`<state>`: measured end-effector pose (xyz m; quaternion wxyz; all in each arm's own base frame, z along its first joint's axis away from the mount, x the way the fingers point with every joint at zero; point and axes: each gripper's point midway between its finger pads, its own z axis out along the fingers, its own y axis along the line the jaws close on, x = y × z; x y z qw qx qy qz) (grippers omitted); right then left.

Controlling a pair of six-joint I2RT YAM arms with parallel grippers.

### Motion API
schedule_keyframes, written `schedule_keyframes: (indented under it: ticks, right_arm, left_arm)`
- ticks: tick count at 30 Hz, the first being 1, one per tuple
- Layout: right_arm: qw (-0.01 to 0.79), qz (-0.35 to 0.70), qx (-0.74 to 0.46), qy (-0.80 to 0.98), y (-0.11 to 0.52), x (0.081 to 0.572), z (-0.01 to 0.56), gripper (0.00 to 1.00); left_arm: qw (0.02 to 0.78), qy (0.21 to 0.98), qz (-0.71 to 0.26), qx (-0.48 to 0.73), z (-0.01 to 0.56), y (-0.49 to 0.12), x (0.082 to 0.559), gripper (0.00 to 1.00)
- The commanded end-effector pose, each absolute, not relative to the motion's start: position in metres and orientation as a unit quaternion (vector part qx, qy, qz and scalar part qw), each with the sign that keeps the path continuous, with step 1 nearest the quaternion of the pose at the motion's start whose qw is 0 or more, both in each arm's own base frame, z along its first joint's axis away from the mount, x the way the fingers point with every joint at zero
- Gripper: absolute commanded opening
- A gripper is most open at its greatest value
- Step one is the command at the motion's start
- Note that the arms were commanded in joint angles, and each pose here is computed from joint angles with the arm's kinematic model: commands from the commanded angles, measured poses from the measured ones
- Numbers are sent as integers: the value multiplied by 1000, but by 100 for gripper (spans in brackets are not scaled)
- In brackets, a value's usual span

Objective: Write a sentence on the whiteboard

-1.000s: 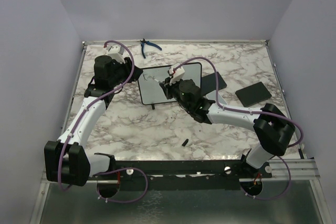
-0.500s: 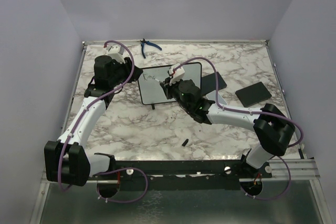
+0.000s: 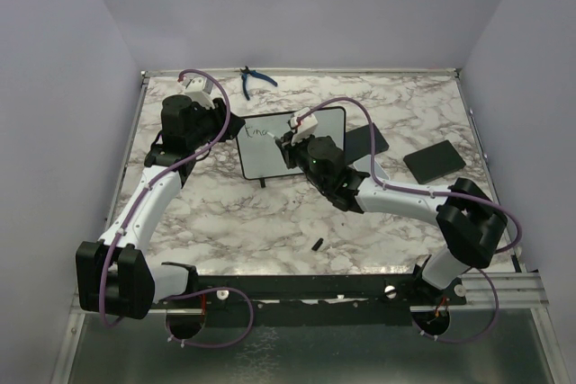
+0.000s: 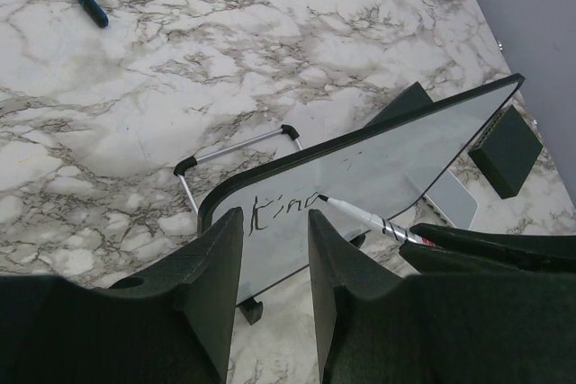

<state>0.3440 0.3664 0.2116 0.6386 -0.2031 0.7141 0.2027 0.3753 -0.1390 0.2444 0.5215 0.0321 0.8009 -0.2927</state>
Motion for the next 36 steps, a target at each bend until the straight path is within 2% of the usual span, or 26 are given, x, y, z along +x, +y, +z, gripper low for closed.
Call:
schedule_keyframes:
  ticks: [1,17,36]
  right_arm:
    - [674,200,-179,689,362,351,249,0]
    - [683,198,-176,681,362,353,258,0]
    - [642,204,-178,717,357,342,213,0]
  left_arm:
    - [526,796,-297,45,248,-142,370,36]
    - [527,795,-296,45,248,-142,370,36]
    - [527,795,-296,45,248,-142,370,36]
